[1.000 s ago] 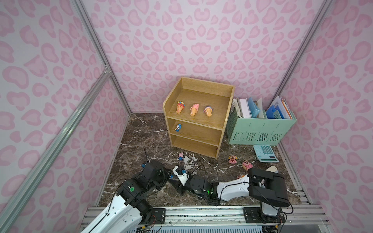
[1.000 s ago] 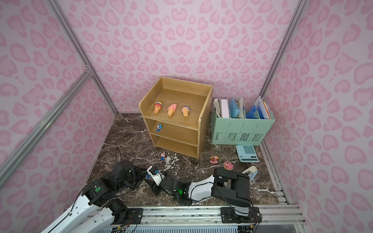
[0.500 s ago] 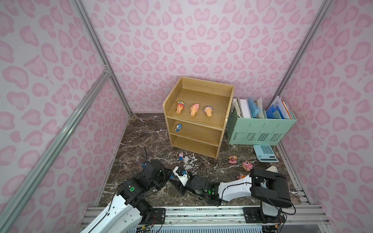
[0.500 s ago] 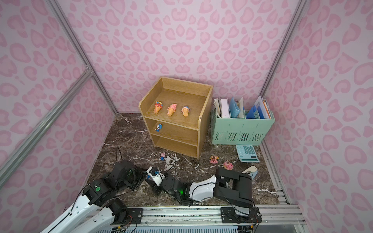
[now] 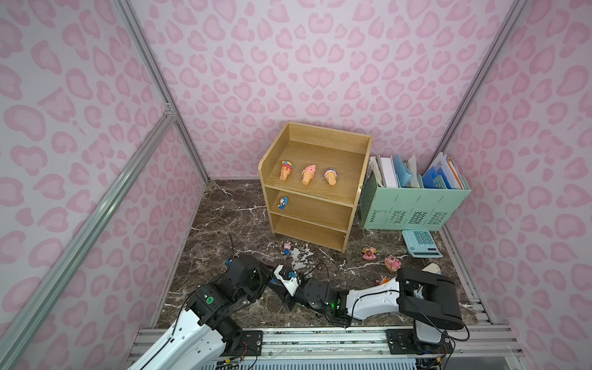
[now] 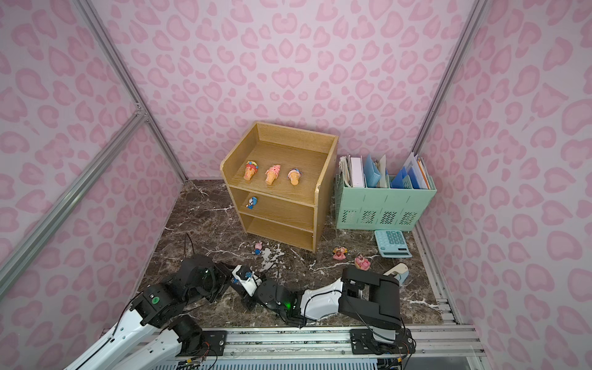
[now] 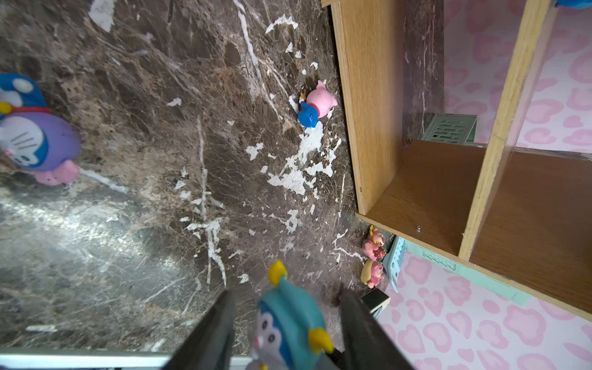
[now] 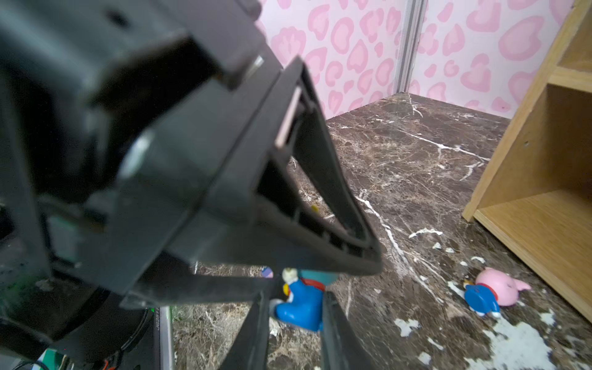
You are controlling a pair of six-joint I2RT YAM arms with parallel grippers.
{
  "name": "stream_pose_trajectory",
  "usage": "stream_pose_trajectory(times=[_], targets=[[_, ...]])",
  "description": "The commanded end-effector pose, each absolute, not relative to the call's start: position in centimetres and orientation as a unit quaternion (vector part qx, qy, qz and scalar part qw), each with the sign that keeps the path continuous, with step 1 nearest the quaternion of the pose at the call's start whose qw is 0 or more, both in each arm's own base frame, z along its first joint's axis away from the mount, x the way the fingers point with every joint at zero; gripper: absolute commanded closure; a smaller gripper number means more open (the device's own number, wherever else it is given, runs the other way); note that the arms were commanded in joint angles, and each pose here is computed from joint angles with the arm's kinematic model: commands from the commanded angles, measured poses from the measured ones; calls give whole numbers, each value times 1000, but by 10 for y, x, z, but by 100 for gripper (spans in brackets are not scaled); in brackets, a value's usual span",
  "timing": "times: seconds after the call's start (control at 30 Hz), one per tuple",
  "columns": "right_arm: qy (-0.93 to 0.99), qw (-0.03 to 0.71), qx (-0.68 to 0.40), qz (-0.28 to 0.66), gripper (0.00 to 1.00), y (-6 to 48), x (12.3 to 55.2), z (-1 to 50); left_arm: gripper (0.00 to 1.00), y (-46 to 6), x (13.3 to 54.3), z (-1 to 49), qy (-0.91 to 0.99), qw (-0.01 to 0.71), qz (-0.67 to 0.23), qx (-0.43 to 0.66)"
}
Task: Organize plastic toys on shelves
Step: Pick up the plastic toy at the center of the board.
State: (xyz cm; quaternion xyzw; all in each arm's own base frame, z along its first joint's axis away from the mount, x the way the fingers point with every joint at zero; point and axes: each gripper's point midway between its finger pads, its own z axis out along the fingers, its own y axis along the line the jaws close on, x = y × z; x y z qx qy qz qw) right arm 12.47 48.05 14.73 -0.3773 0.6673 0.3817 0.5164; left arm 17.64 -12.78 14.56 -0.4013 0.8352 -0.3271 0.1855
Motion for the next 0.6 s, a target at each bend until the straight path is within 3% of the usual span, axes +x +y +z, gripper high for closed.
stream_pose_trajectory(times=[0.0,0.17,0.37,0.57], targets=[[662,524,-363,394,84,479,126,156,28,-123,175,150,838,196,-322,-394],[668,525,-347,398,84,471,130,157,24,-104,177,164,835,244,-300,-391],[682,534,-297,403,84,454,144,170,14,-48,189,203,808,401,-222,-369],[704,562,-199,387,84,434,190,203,8,-36,201,188,817,406,-165,-375]])
